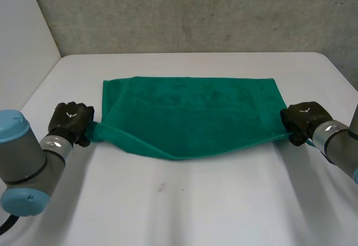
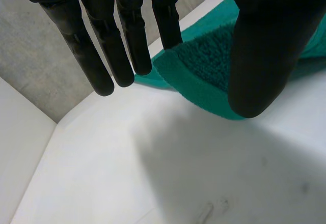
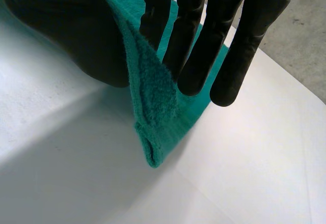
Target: Fold the towel.
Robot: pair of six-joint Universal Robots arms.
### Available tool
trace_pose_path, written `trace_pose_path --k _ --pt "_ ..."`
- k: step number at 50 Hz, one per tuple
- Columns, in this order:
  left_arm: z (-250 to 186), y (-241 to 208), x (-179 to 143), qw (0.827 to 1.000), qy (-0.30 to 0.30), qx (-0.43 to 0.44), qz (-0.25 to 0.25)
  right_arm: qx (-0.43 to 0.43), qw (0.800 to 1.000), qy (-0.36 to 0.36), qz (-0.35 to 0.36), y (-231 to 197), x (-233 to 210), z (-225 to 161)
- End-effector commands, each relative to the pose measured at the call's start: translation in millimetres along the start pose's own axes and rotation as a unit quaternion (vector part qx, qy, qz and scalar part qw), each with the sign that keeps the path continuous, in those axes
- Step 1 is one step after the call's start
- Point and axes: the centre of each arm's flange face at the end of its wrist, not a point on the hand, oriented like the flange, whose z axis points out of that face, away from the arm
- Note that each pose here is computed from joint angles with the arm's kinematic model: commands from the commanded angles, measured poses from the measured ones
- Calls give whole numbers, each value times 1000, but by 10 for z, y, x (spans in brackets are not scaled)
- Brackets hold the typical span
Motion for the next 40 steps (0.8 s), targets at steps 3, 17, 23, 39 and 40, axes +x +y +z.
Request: trace_pose_path --k 3,17,23,39,40 --pt "-113 -121 32 1000 15 10 1 -2 1000 -2 0 20 -22 -6" --pt "-25 -113 81 999 43 -12 0 -1 1000 -13 0 37 -47 -9" --pt "96 -92 88 999 49 -23 -1 -2 1000 -14 0 41 -55 -6" --pt "-143 -588 -162 1000 24 20 5 -8 996 -5 -85 -276 90 -308" --pt "-201 -626 -176 999 23 21 6 -16 994 -11 -108 -356 105 -455"
